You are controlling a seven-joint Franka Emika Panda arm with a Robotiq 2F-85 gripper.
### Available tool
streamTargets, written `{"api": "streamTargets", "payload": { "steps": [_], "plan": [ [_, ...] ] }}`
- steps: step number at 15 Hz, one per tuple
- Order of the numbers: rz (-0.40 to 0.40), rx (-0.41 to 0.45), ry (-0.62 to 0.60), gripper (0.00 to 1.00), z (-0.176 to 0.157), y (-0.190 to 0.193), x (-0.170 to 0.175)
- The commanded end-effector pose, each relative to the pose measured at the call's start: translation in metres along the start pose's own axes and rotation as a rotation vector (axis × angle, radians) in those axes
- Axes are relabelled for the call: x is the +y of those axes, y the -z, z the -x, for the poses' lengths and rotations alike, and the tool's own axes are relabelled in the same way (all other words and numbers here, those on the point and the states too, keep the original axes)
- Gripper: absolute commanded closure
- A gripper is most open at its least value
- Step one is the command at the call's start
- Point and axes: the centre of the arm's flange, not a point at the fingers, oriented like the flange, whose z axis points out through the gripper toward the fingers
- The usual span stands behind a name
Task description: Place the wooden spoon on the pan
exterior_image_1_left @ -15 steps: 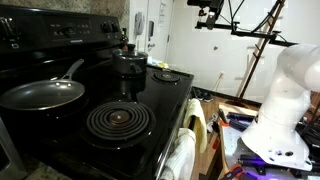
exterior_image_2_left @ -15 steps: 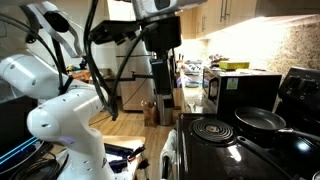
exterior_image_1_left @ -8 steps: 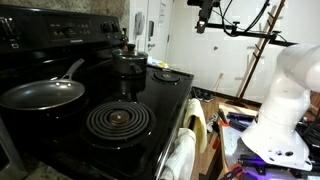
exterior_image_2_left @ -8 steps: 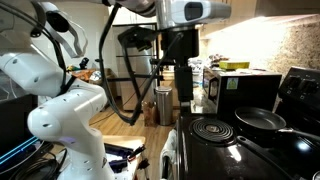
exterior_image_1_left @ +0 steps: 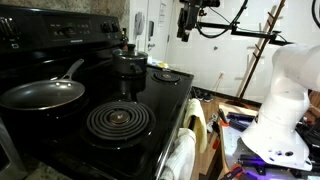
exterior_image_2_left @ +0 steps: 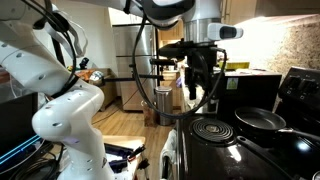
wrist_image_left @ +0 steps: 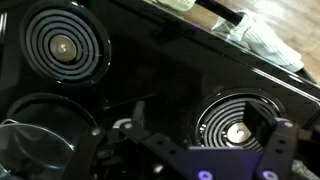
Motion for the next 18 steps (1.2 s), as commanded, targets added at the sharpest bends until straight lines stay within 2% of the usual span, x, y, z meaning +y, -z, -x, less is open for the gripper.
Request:
{"api": "streamTargets", "payload": {
  "steps": [1,6,9,14,18],
  "plan": [
    [0.0,-0.009,0.033,0.0,-0.005,-0.003,-0.006],
    [0.015,-0.032,0.074,0.0,-0.014,-0.007,-0.012],
    [-0.032,-0.005,0.26,0.0,-0.041,-0.026,-0.028],
    [-0.096,0.045,0.502,0.0,-0.098,-0.062,-0.09],
    [-0.172,0.032,0.702,0.0,-0.133,-0.093,-0.137]
  ]
}}
